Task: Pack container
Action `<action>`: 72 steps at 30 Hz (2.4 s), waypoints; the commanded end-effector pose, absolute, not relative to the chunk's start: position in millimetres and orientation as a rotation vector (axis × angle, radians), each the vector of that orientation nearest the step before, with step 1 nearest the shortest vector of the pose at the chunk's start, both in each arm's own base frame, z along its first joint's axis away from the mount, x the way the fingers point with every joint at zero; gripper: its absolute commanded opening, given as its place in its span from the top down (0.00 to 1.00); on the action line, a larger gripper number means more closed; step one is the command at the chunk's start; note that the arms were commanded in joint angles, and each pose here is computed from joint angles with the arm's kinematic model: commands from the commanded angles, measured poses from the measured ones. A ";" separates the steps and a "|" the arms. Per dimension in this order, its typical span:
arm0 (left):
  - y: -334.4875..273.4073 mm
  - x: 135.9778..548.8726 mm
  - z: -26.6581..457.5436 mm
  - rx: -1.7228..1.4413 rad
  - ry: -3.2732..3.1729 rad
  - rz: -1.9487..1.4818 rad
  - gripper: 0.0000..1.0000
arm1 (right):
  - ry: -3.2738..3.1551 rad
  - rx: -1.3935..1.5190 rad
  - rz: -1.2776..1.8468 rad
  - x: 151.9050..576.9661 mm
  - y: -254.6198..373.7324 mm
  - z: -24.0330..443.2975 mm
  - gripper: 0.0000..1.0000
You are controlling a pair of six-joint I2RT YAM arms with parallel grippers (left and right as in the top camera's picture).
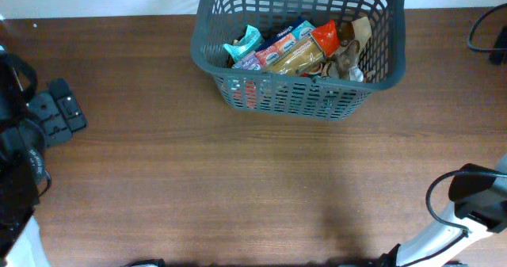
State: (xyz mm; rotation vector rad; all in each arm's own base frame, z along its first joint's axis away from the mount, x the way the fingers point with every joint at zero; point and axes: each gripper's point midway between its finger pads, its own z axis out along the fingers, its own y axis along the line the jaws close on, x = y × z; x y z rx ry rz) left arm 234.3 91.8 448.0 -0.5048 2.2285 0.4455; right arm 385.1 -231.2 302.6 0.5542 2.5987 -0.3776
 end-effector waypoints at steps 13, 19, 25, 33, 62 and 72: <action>93.3 233.6 448.7 -0.520 2.223 0.447 0.01 | 2.500 0.185 -0.307 347.5 -95.1 367.4 0.01; 93.3 233.6 448.7 -0.520 2.223 0.447 0.01 | 2.592 0.172 -0.290 293.0 -81.5 338.8 0.01; 93.3 233.6 448.7 -0.520 2.223 0.447 0.01 | 2.602 0.170 -0.289 246.5 -72.1 327.3 0.01; 93.3 233.6 448.7 -0.520 2.223 0.447 0.01 | 2.453 0.174 -0.302 205.9 -64.4 357.0 0.01; 93.3 233.6 448.7 -0.520 2.223 0.447 0.01 | 1.459 -0.195 0.038 275.7 27.4 347.5 0.01; 93.3 233.6 448.7 -0.520 2.223 0.447 0.01 | 1.486 -0.195 0.039 264.4 27.0 294.5 0.01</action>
